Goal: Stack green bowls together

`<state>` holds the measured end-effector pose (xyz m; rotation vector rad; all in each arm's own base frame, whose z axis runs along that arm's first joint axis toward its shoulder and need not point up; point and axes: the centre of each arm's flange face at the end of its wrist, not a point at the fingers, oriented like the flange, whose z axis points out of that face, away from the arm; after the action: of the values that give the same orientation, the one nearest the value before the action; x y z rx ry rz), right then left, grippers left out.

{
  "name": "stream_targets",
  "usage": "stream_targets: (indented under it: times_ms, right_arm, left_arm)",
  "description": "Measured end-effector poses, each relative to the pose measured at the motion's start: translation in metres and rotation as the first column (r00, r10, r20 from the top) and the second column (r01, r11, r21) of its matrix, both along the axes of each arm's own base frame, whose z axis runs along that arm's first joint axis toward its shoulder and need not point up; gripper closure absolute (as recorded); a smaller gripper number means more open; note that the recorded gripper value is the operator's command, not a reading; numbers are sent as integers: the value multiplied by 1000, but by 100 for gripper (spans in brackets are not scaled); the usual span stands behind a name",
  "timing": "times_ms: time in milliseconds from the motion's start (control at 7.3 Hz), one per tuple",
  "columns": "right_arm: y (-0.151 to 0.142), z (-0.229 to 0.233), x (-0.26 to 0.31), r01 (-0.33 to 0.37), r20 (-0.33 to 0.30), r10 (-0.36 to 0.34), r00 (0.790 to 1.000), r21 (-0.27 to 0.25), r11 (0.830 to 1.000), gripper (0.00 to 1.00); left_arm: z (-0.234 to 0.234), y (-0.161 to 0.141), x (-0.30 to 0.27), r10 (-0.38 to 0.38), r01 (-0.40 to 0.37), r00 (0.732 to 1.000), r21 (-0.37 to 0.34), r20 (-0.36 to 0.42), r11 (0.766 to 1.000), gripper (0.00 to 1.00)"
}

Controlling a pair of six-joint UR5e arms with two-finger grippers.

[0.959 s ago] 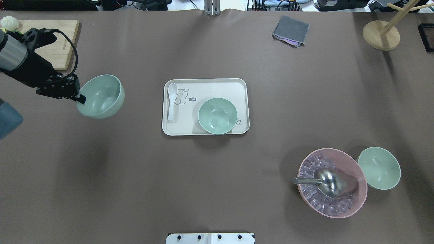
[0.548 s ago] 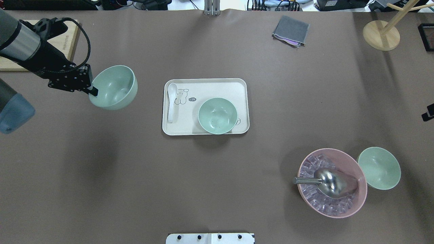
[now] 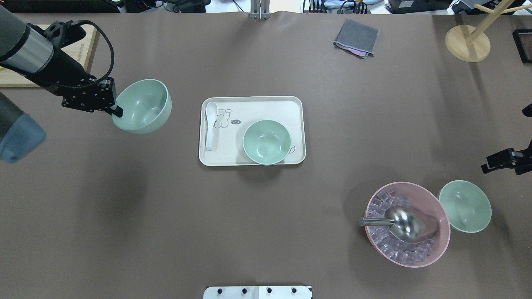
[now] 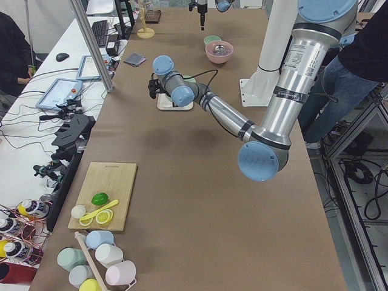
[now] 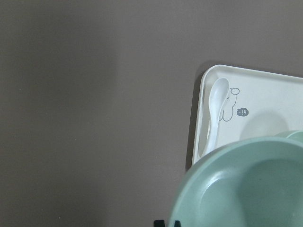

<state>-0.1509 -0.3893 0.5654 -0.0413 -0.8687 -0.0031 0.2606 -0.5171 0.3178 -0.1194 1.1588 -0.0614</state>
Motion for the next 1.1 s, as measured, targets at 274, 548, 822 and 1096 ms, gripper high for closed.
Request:
stream_targets:
  times_ms: [274, 548, 822, 1096]
  right_arm:
    - [9, 3, -22, 49, -5, -49, 999, -2, 999, 0]
    - [18, 12, -40, 98, -14, -98, 995, -15, 995, 10]
    - [25, 17, -54, 135, -19, -135, 991, -24, 991, 78]
    - [33, 19, -68, 174, -25, -175, 984, -21, 984, 100]
  left_arm:
    - [0, 0, 1, 0, 0, 1000, -1, 2, 1000, 100]
    - [0, 0, 1, 1, -1, 1000, -1, 2, 1000, 100]
    - [-1, 0, 1, 1, -1, 1000, 1, 1, 1000, 100]
    - [0, 0, 0, 0, 0, 1000, 1, 2, 1000, 100]
